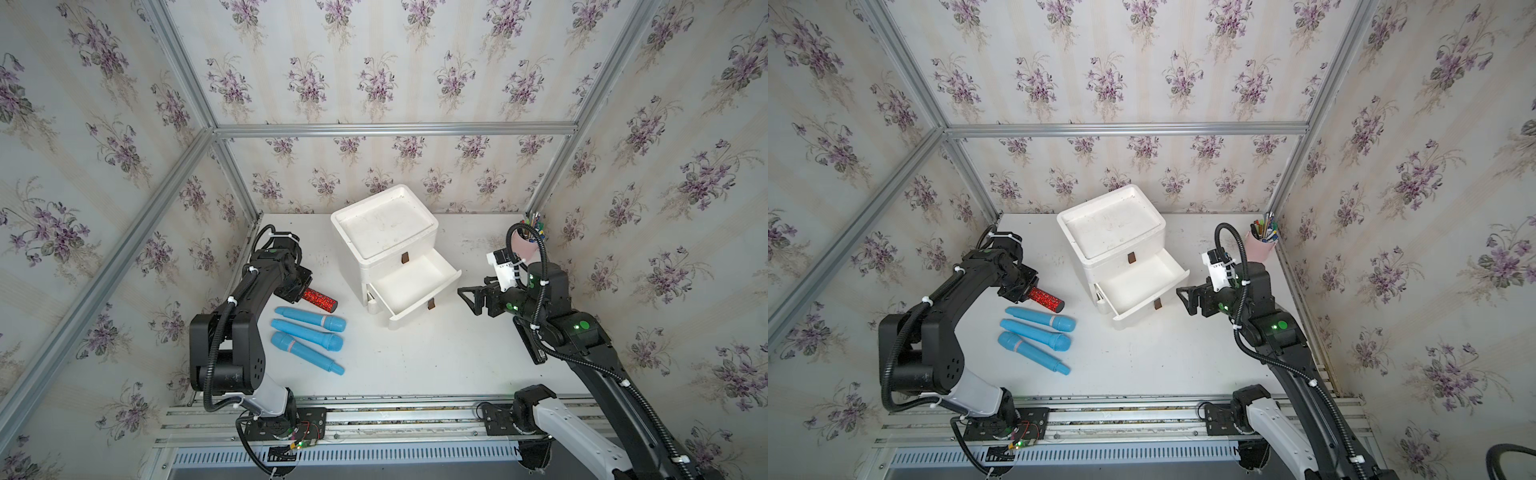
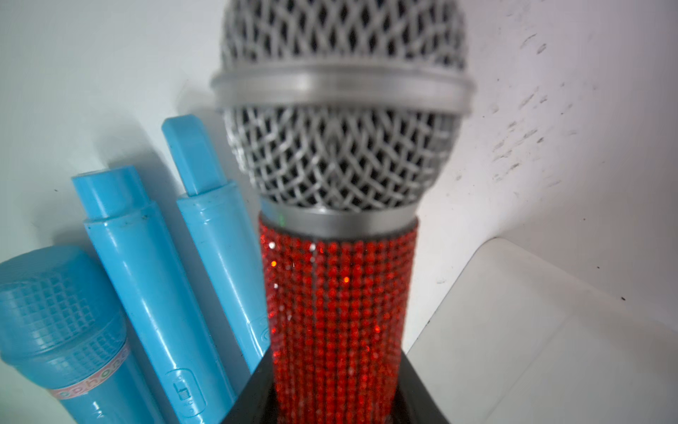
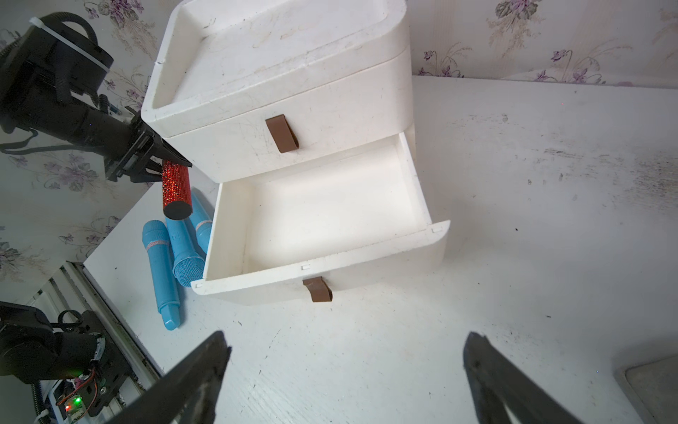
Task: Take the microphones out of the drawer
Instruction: Place the microphone at the center of the board, then close the drawer of the storage box.
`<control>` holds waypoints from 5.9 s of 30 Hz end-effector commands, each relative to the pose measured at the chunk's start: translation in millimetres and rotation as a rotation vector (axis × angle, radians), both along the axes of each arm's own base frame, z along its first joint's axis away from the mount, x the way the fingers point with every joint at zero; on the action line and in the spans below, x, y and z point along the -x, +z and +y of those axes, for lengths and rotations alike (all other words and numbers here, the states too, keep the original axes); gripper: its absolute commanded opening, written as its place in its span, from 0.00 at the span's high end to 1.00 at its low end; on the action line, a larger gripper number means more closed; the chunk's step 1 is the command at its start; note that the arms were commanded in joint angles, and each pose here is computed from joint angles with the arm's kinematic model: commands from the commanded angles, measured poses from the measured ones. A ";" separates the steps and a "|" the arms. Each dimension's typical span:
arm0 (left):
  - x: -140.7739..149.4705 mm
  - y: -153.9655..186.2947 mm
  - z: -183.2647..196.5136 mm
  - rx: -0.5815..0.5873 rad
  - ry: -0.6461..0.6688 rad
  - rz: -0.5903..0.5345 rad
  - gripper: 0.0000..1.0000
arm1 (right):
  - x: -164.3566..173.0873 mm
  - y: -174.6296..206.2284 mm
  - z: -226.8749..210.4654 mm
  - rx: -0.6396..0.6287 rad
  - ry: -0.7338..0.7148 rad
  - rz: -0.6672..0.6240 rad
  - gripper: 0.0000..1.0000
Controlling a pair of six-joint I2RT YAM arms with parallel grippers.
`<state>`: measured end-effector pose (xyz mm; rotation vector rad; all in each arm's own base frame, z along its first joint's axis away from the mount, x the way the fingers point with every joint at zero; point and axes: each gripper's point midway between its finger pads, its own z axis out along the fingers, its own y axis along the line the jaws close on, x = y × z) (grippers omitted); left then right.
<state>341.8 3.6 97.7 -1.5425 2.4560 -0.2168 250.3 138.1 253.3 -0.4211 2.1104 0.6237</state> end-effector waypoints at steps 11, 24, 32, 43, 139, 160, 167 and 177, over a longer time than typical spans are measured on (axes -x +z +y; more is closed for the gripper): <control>-4.7 -33.1 -1.7 0.008 0.148 0.039 0.87 | 4.5 7.0 2.5 -0.017 0.022 -0.035 0.02; -4.4 -52.3 -7.8 0.030 0.125 0.084 0.55 | 4.7 3.0 6.4 -0.033 0.038 -0.022 0.02; -4.6 -62.9 -13.4 0.060 0.115 0.114 0.49 | 3.9 3.9 4.4 -0.022 0.029 -0.027 0.02; -19.5 -34.1 -17.3 0.079 0.079 0.017 0.37 | 2.2 2.0 4.7 -0.018 0.031 -0.023 0.02; -31.1 89.7 -144.5 0.005 -0.864 -0.316 0.01 | -115.4 -124.8 97.8 -0.304 -0.032 0.167 0.00; -22.0 87.6 -148.1 0.024 -0.870 -0.310 0.01 | -145.0 -139.0 148.9 -0.327 -0.075 0.222 0.00; -24.7 85.8 -149.9 0.030 -0.873 -0.305 0.01 | -119.6 -145.9 144.2 -0.383 0.000 0.200 0.01; -25.2 84.3 -150.6 0.038 -0.868 -0.300 0.01 | -103.9 -156.3 154.6 -0.444 0.156 0.165 0.13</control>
